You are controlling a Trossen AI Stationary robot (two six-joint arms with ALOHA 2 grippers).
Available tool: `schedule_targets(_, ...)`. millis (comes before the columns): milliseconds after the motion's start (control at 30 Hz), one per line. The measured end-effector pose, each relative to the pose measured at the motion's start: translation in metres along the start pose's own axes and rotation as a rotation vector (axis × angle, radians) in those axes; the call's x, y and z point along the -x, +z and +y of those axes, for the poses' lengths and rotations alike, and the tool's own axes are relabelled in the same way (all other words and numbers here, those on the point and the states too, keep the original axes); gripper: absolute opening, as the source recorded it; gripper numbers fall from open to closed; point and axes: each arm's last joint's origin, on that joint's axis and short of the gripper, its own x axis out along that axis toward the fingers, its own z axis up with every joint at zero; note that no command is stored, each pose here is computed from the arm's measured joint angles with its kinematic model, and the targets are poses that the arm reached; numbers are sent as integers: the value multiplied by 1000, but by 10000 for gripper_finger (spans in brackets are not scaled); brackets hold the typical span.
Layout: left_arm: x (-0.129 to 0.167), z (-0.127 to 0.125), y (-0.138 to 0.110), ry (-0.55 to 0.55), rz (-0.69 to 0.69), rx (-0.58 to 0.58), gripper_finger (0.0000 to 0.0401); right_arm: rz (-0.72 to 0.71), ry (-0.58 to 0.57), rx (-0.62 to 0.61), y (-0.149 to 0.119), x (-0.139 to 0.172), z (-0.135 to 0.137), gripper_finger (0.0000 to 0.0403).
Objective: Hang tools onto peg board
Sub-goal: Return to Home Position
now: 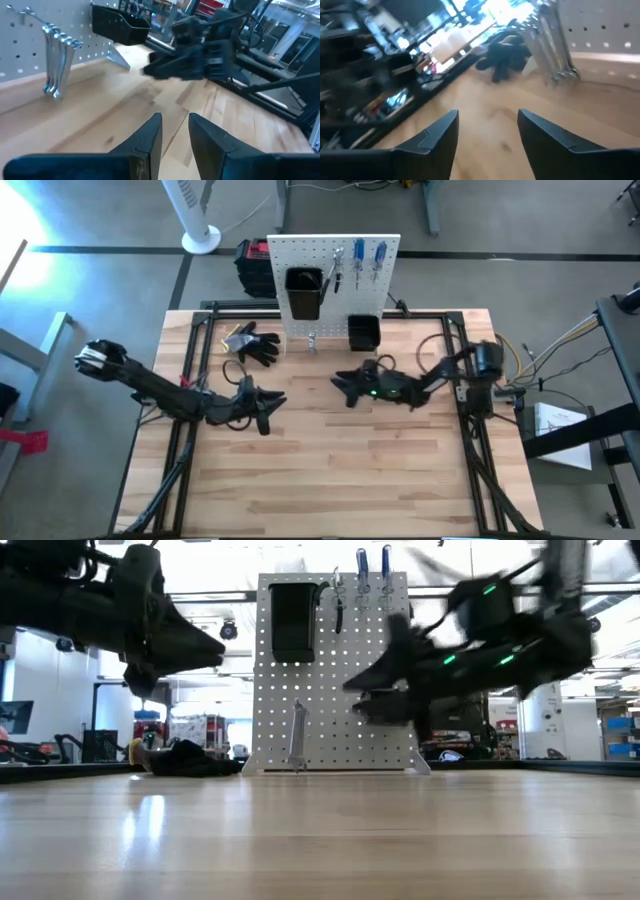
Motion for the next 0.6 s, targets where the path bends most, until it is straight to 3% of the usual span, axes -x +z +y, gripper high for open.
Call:
schedule_targets(267,17,4,17,-58,-75,-11,86,15,130,145,30,72,20,139)
schedule_targets(467,25,3,32,-103,-141,-47,86,24,177,214,52,103,35,57)
schedule_targets(600,26,4,34,-86,-156,-150,86,22,228,287,64,115,51,7)
